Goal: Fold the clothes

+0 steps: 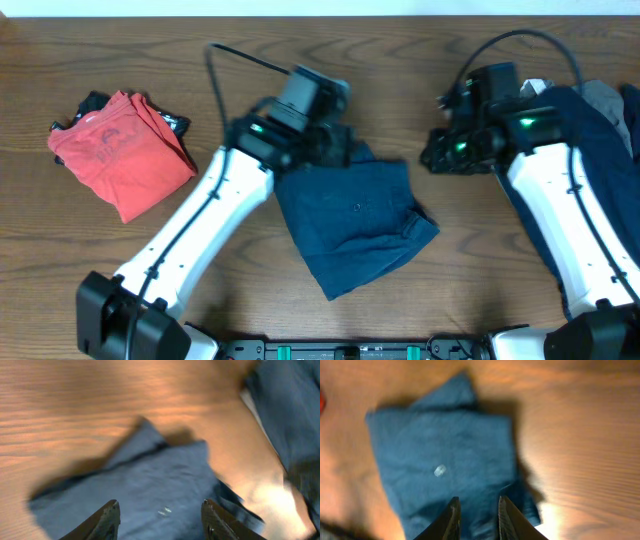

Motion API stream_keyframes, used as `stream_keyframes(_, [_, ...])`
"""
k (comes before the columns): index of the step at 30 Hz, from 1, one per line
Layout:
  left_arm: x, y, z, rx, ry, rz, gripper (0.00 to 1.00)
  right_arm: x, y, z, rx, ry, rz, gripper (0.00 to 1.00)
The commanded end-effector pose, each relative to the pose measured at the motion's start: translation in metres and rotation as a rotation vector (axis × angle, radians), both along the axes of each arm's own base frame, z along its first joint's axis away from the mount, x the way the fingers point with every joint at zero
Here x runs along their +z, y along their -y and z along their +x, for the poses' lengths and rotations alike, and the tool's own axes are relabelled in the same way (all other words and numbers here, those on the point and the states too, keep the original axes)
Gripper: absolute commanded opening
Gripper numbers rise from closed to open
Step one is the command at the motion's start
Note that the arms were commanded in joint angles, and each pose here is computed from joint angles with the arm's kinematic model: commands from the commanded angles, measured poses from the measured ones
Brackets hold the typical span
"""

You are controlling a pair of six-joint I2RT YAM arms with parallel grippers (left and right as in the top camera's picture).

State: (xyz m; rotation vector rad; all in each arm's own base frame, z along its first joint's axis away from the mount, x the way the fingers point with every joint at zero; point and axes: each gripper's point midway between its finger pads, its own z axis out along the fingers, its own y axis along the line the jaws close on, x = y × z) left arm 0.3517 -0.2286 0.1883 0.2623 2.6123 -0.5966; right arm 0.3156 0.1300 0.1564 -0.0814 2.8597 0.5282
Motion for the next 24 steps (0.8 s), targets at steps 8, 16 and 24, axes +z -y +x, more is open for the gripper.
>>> stream_keyframes(8, [-0.087, -0.024, 0.024, 0.055, -0.202, 0.075, 0.55, -0.092, -0.032, -0.097, 0.039, -0.346, -0.053, 0.18])
stream_keyframes(16, [-0.167, -0.038, -0.012, 0.051, -0.481, 0.211, 0.55, -0.149, -0.009, -0.114, -0.081, -0.347, -0.130, 0.19])
stream_keyframes(24, [-0.181, -0.066, -0.086, 0.048, -0.824, 0.350, 0.43, -0.158, 0.018, -0.049, -0.193, -0.057, -0.237, 0.25])
